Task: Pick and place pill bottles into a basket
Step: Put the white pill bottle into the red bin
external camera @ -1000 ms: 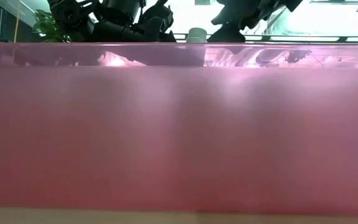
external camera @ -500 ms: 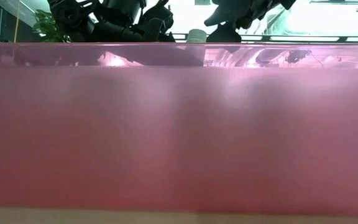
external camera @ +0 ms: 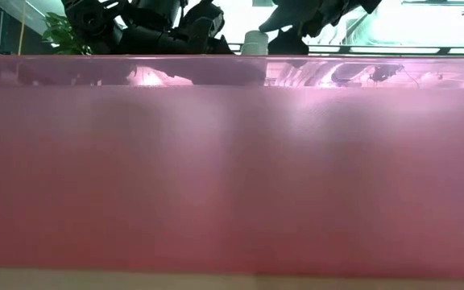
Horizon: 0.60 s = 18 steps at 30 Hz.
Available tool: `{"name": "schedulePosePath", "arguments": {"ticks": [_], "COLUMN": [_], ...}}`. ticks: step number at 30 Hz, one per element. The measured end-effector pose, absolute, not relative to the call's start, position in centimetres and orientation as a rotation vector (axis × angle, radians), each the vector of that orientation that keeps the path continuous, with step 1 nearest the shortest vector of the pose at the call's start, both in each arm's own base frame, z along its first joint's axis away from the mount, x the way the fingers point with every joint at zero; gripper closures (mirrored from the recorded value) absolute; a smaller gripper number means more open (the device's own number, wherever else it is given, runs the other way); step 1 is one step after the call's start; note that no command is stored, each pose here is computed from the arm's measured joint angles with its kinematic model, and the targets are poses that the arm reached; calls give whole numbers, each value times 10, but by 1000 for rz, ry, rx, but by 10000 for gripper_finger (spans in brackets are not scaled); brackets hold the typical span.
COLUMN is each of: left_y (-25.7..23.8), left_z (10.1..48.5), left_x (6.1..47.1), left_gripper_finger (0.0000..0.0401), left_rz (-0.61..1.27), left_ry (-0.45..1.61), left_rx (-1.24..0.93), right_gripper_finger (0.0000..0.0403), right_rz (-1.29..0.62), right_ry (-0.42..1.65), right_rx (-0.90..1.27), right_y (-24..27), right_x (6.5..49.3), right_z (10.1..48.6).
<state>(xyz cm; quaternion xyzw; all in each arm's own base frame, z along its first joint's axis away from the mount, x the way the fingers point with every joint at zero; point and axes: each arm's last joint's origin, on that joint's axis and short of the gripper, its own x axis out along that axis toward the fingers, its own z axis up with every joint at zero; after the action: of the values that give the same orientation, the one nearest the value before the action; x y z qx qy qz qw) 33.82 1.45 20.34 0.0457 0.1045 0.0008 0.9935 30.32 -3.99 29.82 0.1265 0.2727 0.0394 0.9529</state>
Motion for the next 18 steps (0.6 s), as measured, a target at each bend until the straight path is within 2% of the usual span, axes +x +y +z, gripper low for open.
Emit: {"name": "schedulePosePath", "arguments": {"ticks": [18], "left_y": [14], "left_z": [206], "left_x": [339], "left_gripper_finger": [187], "left_rz": [5], "left_ry": [181], "left_rx": [73], "right_gripper_finger": [137], "right_rz": [100], "right_ry": [522], "right_rx": [263], "right_y": [-41], "right_x": [312], "right_z": [295]}}
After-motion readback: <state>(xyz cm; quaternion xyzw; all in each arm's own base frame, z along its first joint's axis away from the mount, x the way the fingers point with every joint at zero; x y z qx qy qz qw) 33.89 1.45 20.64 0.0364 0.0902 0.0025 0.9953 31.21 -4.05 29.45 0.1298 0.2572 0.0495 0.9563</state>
